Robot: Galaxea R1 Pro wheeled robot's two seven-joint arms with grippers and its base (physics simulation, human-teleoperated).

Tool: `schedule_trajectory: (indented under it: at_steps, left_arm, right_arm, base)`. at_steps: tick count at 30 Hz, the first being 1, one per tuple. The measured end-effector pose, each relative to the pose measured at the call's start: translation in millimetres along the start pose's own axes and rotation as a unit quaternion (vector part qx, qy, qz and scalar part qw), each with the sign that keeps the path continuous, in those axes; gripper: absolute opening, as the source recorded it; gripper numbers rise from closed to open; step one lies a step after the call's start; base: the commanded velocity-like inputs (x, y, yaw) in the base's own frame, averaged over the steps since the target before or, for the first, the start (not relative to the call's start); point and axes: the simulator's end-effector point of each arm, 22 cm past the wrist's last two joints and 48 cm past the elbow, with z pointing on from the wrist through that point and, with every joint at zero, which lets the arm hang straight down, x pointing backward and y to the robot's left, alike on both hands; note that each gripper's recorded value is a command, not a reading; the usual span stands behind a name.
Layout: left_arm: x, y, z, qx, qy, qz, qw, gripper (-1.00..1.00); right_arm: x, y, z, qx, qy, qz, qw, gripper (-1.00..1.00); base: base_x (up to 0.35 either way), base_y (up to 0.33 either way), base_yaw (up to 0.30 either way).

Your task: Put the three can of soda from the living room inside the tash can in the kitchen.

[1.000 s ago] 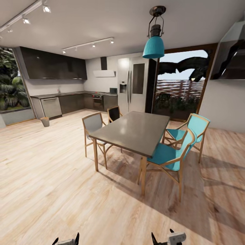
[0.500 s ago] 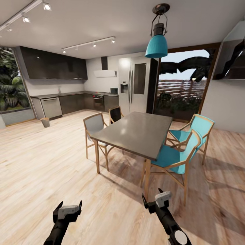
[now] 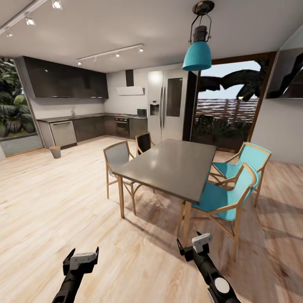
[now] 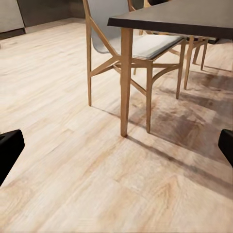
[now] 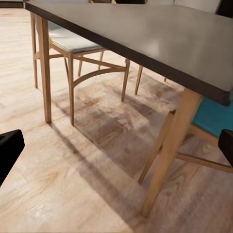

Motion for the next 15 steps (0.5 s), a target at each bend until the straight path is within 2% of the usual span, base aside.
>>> schedule_trajectory:
  at_steps: [15]
  left_arm:
    - [14,10,-2.9,-0.024,0.015,-0.007,0.9996,1.0]
  right_arm:
    - [9,5,0.6,-0.003,0.01,0.004,0.9999,1.0]
  base:
    - [0.305,0.111,0.0]
